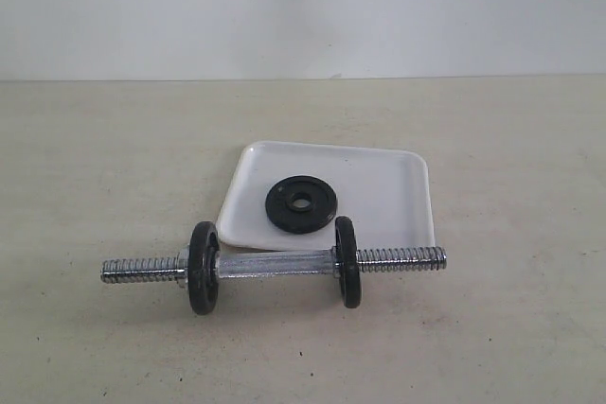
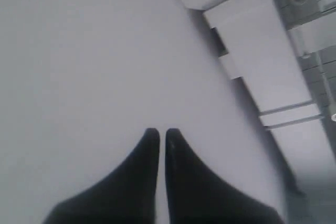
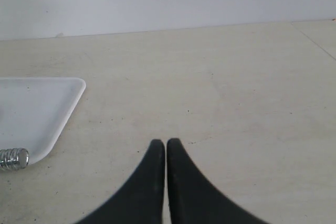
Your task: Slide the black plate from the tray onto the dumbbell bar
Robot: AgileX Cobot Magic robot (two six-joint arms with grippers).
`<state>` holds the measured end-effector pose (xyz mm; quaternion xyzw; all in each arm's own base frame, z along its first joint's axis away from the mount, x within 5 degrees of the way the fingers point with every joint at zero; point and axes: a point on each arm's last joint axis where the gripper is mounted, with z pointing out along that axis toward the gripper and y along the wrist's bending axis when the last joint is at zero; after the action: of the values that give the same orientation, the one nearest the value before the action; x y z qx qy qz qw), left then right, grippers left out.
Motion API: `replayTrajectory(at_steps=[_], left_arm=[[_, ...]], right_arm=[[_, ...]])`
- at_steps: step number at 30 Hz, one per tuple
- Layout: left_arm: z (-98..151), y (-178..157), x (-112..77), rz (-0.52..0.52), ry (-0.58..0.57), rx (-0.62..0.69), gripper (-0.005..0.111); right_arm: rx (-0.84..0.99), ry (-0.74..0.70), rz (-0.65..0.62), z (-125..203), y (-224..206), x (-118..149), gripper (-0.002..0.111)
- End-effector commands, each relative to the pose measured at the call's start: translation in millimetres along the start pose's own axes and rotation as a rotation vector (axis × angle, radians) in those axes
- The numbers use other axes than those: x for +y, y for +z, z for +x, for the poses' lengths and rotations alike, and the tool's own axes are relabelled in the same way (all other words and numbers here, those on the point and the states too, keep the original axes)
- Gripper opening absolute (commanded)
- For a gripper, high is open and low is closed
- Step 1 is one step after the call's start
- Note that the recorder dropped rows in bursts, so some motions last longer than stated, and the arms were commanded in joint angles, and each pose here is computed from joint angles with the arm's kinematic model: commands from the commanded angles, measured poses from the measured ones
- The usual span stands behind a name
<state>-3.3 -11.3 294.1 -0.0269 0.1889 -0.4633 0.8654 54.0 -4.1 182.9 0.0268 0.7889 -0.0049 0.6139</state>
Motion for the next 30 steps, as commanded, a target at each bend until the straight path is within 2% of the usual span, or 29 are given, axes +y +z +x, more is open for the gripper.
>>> replayTrajectory(at_steps=[1,9,30], left_arm=[[-4.3,0.9,-11.9,0.127,-0.107,-0.029,0.004],[-4.5,1.0,-11.8,0.127,-0.227,-0.024,0.004],[-4.5,1.0,-11.8,0.128,-0.232,-0.024,0.004]], right_arm=[[-0.009,-0.007,-0.001,-0.7,-0.4,0.1,0.0],[-0.009,-0.009,-0.001,-0.7,-0.4,0.0,0.0],[-0.009,-0.009,-0.001,-0.7,-0.4,0.0,0.0]])
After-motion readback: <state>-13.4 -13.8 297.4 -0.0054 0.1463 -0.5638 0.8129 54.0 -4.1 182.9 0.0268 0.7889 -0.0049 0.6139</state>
